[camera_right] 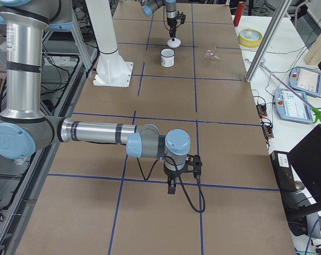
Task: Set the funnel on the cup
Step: 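Lift the lid off and set it on the table beside the mug, then move the left gripper to the clear glass funnel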
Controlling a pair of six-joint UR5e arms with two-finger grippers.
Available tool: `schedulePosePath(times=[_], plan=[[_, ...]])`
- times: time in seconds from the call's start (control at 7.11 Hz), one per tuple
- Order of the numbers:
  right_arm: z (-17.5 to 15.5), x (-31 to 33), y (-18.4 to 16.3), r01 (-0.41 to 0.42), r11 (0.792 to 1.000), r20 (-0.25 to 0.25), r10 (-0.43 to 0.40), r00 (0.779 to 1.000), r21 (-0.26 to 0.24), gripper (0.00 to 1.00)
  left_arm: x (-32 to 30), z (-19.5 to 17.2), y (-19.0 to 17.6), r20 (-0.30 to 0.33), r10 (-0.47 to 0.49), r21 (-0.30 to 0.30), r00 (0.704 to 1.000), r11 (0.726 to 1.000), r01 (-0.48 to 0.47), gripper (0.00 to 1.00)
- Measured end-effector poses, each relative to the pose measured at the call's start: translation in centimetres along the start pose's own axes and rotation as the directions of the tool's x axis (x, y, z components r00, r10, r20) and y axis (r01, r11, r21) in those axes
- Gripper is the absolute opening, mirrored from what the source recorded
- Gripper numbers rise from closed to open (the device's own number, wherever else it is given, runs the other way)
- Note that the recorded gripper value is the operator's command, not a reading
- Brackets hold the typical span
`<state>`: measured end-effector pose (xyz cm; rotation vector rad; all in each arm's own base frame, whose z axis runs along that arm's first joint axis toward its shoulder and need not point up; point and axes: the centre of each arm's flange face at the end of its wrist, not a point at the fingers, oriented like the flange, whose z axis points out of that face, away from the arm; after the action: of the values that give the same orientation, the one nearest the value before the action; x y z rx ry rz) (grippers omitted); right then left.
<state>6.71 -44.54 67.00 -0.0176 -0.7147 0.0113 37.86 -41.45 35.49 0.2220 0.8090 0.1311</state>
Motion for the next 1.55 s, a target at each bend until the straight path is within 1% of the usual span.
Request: schedulePosePath(times=[0.14, 0.28, 0.42, 0.56, 0.84, 0.98, 1.12, 1.27, 1.41, 1.55], plan=[[0.0, 0.0, 0.0, 0.000, 1.000, 0.000, 0.000, 1.000, 0.000, 1.00, -0.8, 2.1, 0.9, -0.003, 0.012, -0.012, 1.000, 1.000, -0.012, 0.00], [0.0, 0.0, 0.0, 0.000, 1.000, 0.000, 0.000, 1.000, 0.000, 1.00, -1.1, 3.3, 1.7, -0.003, 0.020, -0.025, 1.000, 0.999, -0.020, 0.01], [0.0, 0.0, 0.0, 0.000, 1.000, 0.000, 0.000, 1.000, 0.000, 1.00, -1.2, 4.0, 2.1, -0.004, 0.025, -0.033, 1.000, 0.999, -0.025, 0.30], [0.0, 0.0, 0.0, 0.000, 1.000, 0.000, 0.000, 1.000, 0.000, 1.00, -1.1, 4.3, 2.4, -0.004, 0.029, -0.038, 1.000, 0.999, -0.029, 0.99], [0.0, 0.0, 0.0, 0.000, 1.000, 0.000, 0.000, 1.000, 0.000, 1.00, -0.9, 4.0, 2.5, -0.009, 0.023, -0.035, 1.000, 0.999, -0.024, 1.00], [0.0, 0.0, 0.0, 0.000, 1.000, 0.000, 0.000, 1.000, 0.000, 1.00, -0.4, 2.9, 2.2, -0.024, 0.016, -0.018, 1.000, 1.000, -0.017, 1.00], [0.0, 0.0, 0.0, 0.000, 1.000, 0.000, 0.000, 1.000, 0.000, 1.00, 0.2, 0.7, 1.5, -0.052, -0.045, 0.019, 0.998, 0.999, 0.046, 1.00], [0.0, 0.0, 0.0, 0.000, 1.000, 0.000, 0.000, 1.000, 0.000, 1.00, 1.2, -1.7, 0.0, -0.091, -0.166, 0.076, 0.982, 0.982, 0.173, 1.00], [0.0, 0.0, 0.0, 0.000, 1.000, 0.000, 0.000, 1.000, 0.000, 1.00, 2.8, -3.8, -2.1, -0.155, -0.311, 0.152, 0.938, 0.930, 0.334, 1.00], [0.0, 0.0, 0.0, 0.000, 1.000, 0.000, 0.000, 1.000, 0.000, 1.00, 4.3, -5.4, -4.0, -0.255, -0.453, 0.208, 0.854, 0.837, 0.506, 1.00]])
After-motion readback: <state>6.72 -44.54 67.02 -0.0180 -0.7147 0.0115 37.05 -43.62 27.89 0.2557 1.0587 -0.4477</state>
